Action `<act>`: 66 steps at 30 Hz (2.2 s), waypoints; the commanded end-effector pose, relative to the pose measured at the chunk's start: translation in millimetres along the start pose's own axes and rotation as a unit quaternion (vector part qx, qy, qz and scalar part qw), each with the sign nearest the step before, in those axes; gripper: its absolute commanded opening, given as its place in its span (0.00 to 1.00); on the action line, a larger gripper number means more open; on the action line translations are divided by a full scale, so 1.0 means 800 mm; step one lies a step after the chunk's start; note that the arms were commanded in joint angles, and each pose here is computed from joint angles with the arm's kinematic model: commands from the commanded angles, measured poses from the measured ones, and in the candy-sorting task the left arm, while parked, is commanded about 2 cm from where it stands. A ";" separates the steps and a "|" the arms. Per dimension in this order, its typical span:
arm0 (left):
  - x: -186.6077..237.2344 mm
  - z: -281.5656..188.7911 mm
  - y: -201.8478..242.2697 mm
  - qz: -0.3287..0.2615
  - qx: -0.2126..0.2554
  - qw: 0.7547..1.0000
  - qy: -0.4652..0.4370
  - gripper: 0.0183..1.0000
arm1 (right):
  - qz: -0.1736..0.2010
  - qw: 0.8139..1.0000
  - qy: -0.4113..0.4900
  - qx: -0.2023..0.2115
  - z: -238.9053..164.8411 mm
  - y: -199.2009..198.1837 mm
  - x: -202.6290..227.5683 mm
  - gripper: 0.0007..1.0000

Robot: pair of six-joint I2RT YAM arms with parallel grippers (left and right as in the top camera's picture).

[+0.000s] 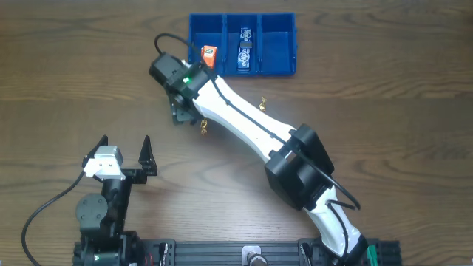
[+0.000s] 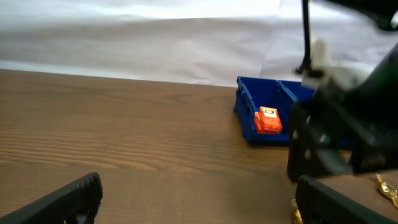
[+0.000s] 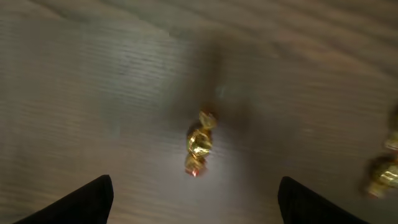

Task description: Sort Candies Into Trays

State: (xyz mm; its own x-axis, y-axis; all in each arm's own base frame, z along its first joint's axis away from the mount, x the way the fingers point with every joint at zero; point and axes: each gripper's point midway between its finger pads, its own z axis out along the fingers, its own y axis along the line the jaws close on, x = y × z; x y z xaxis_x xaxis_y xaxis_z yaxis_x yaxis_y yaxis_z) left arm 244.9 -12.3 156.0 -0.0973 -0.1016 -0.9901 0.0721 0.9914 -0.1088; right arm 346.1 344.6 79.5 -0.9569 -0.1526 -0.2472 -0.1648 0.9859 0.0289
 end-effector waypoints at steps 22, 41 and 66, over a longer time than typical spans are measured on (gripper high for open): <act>0.021 0.000 -0.006 -0.009 0.016 0.999 0.029 1.00 | 0.048 0.997 0.049 0.018 0.099 -0.002 0.037 0.63; 0.021 0.000 -0.006 -0.009 0.016 0.999 0.029 1.00 | 0.061 0.998 0.001 0.036 0.063 -0.022 -0.003 0.17; 0.021 0.000 -0.006 -0.009 0.016 0.999 0.029 1.00 | 0.116 0.966 -0.204 0.104 -0.062 -0.299 -0.206 0.18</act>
State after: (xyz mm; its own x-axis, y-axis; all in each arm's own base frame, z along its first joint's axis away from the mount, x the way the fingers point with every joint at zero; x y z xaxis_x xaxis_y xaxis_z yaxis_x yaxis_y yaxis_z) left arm 244.8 -12.8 156.2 -0.0972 -0.1016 -0.9901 0.0748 0.9912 -0.1090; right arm 528.1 134.3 186.8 -0.7431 0.0941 -0.6626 0.1630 0.9857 -0.0429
